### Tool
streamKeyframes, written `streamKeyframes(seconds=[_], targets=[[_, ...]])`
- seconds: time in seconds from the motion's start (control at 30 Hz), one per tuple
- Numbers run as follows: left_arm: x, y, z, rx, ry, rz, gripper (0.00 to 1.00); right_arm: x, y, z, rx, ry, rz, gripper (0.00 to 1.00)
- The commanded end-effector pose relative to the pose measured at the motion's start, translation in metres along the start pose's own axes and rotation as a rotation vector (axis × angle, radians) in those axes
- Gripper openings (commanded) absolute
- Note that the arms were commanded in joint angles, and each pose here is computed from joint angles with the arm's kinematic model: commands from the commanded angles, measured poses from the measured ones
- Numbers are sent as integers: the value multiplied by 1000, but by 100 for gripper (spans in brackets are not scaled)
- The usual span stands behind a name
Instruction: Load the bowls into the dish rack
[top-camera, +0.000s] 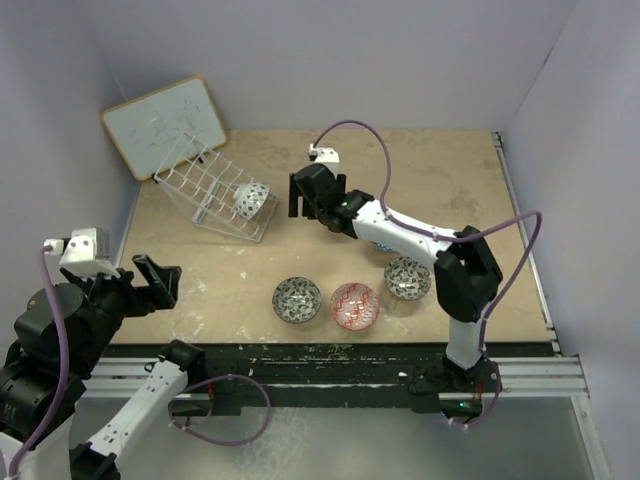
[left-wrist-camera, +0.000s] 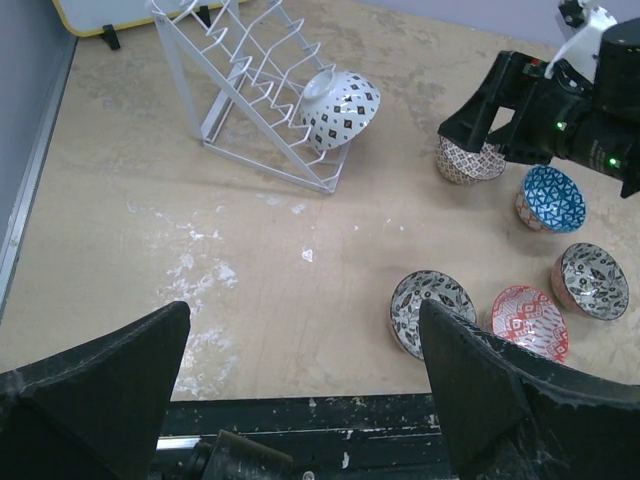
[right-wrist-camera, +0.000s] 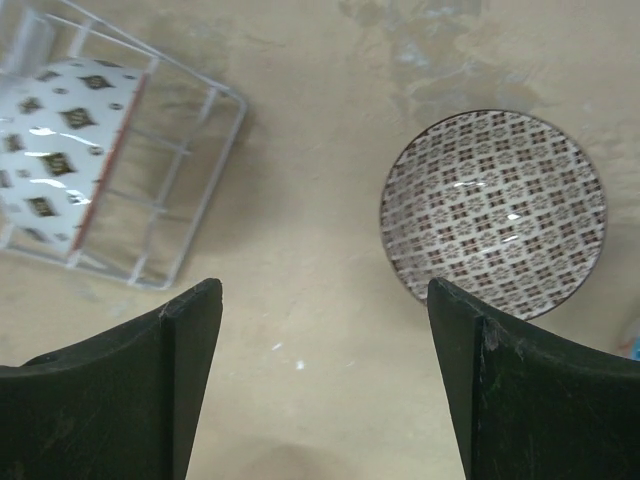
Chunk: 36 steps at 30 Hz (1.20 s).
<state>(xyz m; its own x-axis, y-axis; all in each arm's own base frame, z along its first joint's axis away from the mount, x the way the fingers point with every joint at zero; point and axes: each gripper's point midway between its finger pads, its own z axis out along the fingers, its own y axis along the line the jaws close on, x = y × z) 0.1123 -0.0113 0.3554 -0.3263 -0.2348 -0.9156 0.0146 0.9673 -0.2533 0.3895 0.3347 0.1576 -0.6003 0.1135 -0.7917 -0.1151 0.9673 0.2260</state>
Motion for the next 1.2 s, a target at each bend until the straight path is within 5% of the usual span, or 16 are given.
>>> streamKeyframes(seconds=[0.0, 0.73, 1.0, 1.07, 1.17], targets=[[-8, -4, 6, 8, -22, 8, 99, 5, -34, 7, 171, 61, -260, 84], [-7, 5, -2, -28, -30, 7, 99, 31, -52, 59, 260, 124, -336, 51], [-6, 5, -2, -28, -29, 1, 99, 31, -60, 64, 273, 132, -335, 18], [-6, 6, -2, -28, -29, 1, 99, 28, -60, 62, 269, 124, -325, 0], [-6, 6, -2, -31, -29, 1, 99, 16, -51, 57, 222, 88, -296, 0]])
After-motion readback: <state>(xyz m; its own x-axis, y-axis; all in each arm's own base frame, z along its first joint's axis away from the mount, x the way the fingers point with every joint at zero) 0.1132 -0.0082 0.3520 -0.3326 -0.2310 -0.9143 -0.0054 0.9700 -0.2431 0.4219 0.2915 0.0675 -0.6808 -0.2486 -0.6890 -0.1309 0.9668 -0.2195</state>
